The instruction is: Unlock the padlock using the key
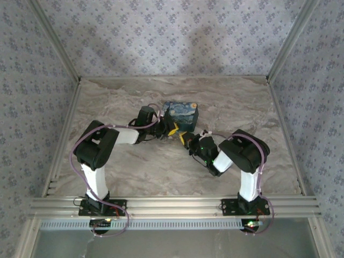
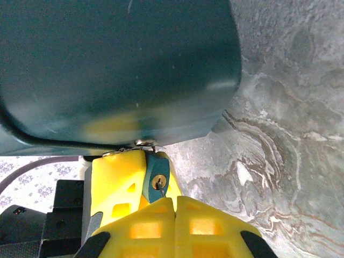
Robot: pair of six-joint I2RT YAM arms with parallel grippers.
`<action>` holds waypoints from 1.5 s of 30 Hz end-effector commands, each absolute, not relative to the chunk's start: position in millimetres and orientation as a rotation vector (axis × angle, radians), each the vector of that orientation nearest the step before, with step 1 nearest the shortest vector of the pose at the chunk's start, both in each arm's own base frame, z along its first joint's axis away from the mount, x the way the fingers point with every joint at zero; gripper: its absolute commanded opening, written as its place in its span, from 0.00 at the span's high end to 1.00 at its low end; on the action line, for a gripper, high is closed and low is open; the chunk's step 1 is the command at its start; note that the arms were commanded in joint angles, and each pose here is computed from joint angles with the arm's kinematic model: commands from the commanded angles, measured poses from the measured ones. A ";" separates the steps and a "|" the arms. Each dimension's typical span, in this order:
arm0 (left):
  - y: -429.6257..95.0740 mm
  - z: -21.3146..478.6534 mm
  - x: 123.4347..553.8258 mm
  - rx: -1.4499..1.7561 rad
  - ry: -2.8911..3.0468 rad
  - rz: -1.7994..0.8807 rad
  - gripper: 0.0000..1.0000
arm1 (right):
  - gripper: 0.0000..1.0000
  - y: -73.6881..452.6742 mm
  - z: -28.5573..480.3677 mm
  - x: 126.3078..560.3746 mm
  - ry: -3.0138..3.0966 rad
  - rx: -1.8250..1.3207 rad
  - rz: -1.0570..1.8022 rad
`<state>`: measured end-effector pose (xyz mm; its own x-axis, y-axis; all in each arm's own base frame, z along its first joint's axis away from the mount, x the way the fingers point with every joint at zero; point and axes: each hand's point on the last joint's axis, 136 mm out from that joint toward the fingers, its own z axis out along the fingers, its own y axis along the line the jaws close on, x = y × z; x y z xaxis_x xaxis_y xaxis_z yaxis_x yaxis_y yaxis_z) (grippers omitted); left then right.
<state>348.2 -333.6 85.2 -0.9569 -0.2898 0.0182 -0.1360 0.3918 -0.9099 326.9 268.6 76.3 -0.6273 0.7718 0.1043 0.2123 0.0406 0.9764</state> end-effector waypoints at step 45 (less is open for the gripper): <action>-365.2 130.8 300.2 -0.067 2.473 -1.907 1.00 | 1.00 252.2 81.2 329.9 2.030 0.721 1.546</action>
